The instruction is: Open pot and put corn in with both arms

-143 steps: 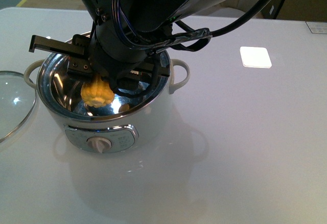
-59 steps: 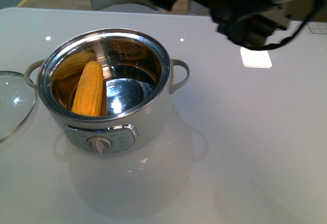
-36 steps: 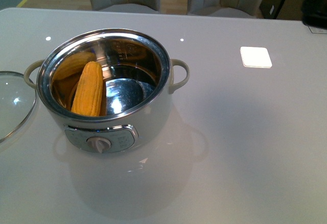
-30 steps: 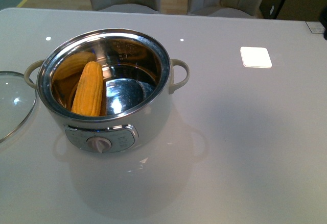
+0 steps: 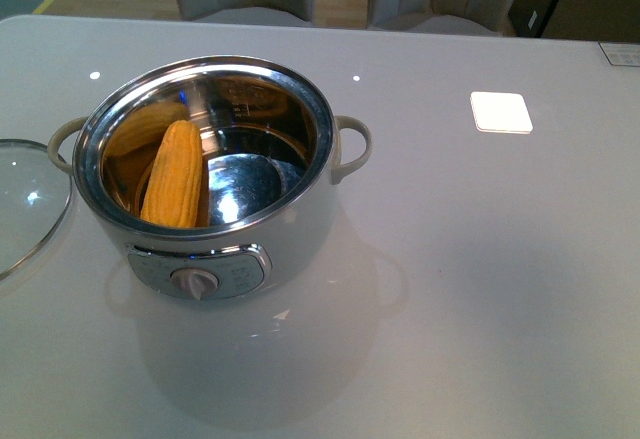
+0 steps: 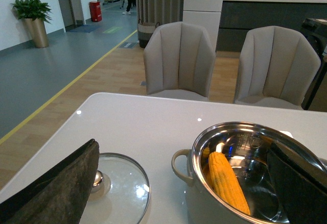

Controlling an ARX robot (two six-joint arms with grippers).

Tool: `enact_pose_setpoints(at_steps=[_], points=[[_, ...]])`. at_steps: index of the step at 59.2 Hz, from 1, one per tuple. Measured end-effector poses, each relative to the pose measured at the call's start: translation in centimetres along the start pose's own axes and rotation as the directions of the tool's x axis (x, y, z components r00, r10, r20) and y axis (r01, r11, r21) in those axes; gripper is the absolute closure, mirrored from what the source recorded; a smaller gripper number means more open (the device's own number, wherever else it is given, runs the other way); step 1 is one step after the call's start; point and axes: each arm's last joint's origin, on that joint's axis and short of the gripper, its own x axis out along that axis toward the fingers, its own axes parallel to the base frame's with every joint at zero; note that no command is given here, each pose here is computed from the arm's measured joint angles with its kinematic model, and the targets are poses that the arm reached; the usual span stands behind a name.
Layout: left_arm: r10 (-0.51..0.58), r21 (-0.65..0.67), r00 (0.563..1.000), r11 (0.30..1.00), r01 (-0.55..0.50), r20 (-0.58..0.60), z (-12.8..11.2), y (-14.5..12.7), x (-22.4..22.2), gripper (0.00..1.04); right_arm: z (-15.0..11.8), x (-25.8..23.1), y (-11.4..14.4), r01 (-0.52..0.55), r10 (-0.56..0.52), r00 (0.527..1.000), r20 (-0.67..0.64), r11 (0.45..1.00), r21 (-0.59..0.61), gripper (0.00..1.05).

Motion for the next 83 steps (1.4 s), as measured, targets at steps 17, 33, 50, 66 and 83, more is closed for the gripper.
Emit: enact_pose_setpoints(at_steps=[17, 33, 50, 66, 83], points=[[0.0, 0.0, 1.0, 1.0, 0.0, 0.0, 0.0, 0.0, 0.0, 0.07, -0.9, -2.3, -2.1, 0.006, -0.003, 0.999, 0.054, 0.999, -0.054, 0.97], [0.0, 0.0, 1.0, 1.0, 0.0, 0.0, 0.0, 0.0, 0.0, 0.07, -1.7, -3.5, -3.6, 0.014, -0.01, 0.998, 0.063, 0.998, -0.057, 1.03], [0.0, 0.0, 1.0, 1.0, 0.0, 0.0, 0.0, 0.0, 0.0, 0.07, -1.7, -4.5, -3.7, 0.009, -0.004, 0.996, 0.084, 0.998, -0.058, 1.03], [0.0, 0.0, 1.0, 1.0, 0.0, 0.0, 0.0, 0.0, 0.0, 0.07, -1.7, -5.4, -3.7, 0.009, -0.004, 0.996, 0.085, 0.998, -0.058, 1.03], [0.0, 0.0, 1.0, 1.0, 0.0, 0.0, 0.0, 0.0, 0.0, 0.07, -2.1, -6.2, -3.7, 0.01, -0.006, 0.998, 0.063, 0.998, -0.058, 1.03]])
